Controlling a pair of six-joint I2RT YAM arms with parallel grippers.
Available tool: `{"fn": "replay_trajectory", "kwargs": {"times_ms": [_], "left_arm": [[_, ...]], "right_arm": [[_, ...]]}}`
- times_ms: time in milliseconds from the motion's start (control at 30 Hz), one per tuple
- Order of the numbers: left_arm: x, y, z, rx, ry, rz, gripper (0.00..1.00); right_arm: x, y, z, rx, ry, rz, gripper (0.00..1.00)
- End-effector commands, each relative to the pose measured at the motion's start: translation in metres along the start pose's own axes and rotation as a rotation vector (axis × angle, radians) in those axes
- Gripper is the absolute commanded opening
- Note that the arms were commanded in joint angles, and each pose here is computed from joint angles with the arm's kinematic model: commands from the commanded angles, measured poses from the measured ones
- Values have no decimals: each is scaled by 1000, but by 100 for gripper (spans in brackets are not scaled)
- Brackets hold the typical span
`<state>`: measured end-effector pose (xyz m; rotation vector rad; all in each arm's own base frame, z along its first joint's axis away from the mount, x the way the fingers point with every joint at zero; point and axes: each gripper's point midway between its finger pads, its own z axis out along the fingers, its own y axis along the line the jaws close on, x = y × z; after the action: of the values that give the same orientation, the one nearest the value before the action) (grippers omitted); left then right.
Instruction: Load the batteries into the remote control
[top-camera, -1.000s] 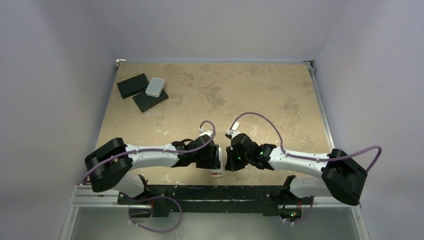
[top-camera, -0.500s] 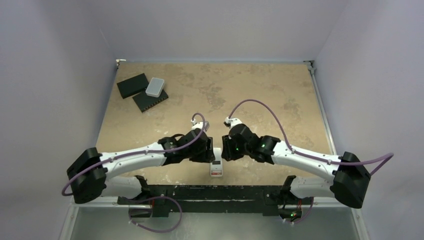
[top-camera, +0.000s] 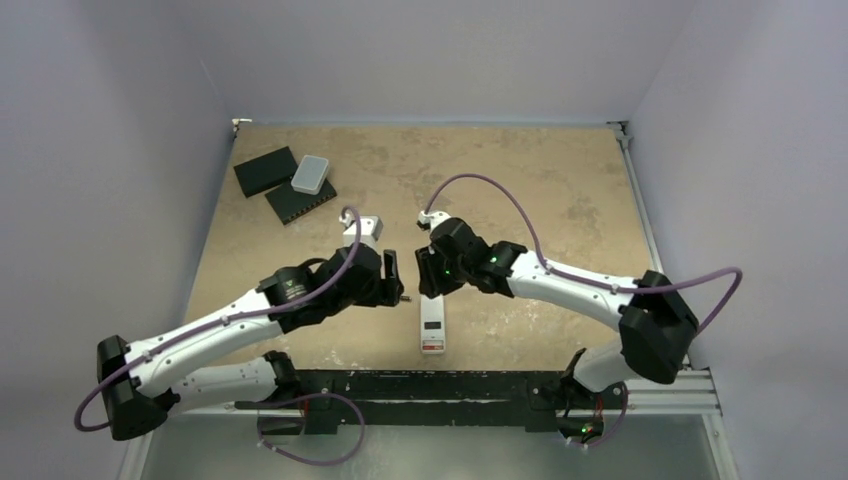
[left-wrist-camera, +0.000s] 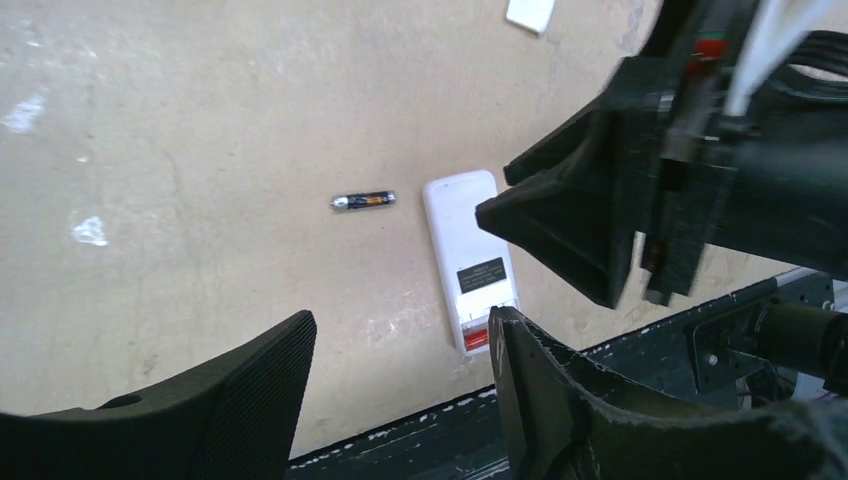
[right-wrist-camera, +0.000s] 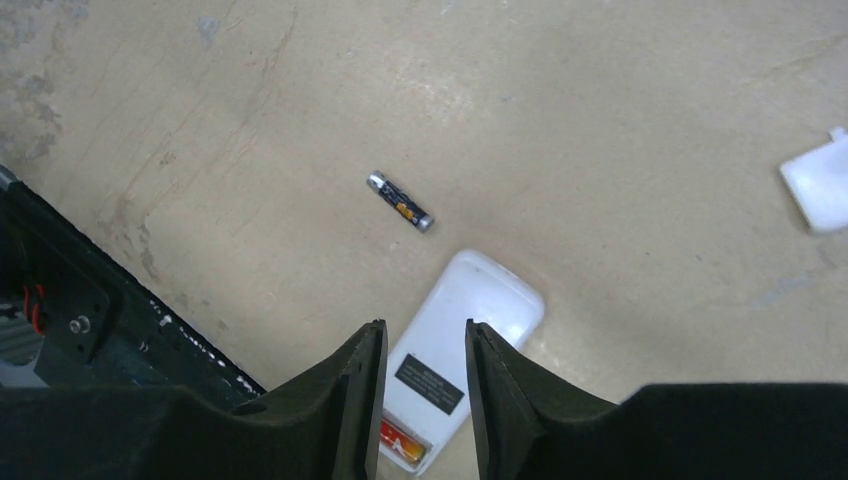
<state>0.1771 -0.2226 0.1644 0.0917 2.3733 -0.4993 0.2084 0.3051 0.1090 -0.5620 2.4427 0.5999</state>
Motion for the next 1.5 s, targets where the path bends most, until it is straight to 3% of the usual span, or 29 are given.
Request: {"fn": "replay_trajectory", "kwargs": {"times_ms": [0, 267, 533, 1033, 1467], "left_arm": [[-25, 20, -30, -60, -92, 24, 65], [-37, 28, -62, -9, -165, 18, 67], [-42, 37, -85, 38, -228, 13, 70], [-39, 41, -90, 72, -251, 43, 75], [-37, 40, -88, 73, -248, 46, 75]], "right_arm": [[-23, 27, 11, -110, -8, -61, 41], [-26, 23, 48, -49, 61, -85, 40], [-18, 30, 73, -32, 126, -111, 47], [13, 26, 95, 19, 207, -75, 53], [37, 38, 92, 9, 237, -71, 53]]}}
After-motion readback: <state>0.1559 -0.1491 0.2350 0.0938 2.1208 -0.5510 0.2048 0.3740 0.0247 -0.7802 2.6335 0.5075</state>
